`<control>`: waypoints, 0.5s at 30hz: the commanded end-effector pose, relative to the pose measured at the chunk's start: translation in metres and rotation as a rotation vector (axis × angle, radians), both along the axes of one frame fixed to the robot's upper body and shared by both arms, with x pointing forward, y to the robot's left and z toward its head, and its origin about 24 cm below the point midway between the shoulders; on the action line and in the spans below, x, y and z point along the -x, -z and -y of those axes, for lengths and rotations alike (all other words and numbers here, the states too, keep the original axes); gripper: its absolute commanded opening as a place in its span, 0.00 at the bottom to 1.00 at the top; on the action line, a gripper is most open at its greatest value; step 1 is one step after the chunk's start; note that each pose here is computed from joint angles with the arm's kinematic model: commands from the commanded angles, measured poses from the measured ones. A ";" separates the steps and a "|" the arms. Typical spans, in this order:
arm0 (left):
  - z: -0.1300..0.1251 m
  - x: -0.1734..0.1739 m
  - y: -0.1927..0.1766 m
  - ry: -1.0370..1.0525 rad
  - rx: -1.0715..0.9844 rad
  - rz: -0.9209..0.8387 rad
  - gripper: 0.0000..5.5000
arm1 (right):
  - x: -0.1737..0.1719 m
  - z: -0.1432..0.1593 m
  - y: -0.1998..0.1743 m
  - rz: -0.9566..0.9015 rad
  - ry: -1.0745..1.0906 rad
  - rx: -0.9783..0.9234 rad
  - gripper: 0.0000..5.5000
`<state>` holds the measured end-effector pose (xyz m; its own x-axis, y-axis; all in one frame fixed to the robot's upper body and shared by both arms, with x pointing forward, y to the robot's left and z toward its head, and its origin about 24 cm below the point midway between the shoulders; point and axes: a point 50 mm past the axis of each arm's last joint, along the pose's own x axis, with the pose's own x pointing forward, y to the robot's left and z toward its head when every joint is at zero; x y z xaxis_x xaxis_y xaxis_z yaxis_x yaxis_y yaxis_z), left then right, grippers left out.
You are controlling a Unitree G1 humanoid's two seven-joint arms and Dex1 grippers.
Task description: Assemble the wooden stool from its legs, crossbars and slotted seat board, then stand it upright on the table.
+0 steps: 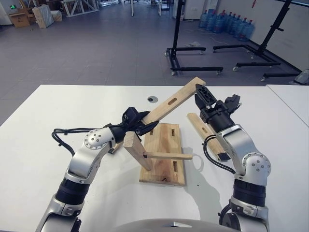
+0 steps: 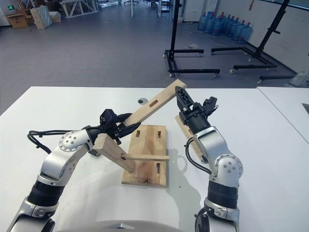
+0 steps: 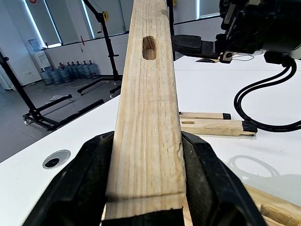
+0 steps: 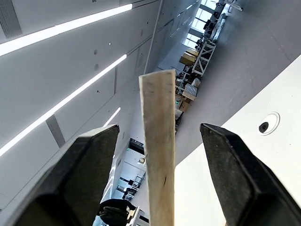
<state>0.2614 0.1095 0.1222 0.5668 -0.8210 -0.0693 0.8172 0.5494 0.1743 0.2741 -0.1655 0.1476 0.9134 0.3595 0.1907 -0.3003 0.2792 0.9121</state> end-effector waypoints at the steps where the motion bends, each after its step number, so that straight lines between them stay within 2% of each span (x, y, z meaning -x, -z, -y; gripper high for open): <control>1: 0.001 0.002 -0.004 0.029 -0.008 0.026 0.37 | -0.011 0.000 0.003 -0.014 0.012 0.049 0.57; 4: 0.002 0.002 -0.002 0.045 -0.028 0.030 0.37 | -0.010 -0.005 -0.001 0.019 -0.011 0.066 0.53; 9: -0.001 0.003 0.003 0.042 -0.059 0.030 0.37 | -0.004 -0.008 0.005 0.012 -0.018 0.068 0.35; 15: -0.003 0.003 0.007 0.037 -0.079 0.029 0.37 | -0.001 -0.009 0.007 0.015 -0.018 0.063 0.19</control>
<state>0.2586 0.1109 0.1163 0.5348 -0.8380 -0.1086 0.8347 0.5039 0.2223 0.2766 -0.1551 0.1415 0.8984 0.3955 0.1910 -0.3283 0.3159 0.8902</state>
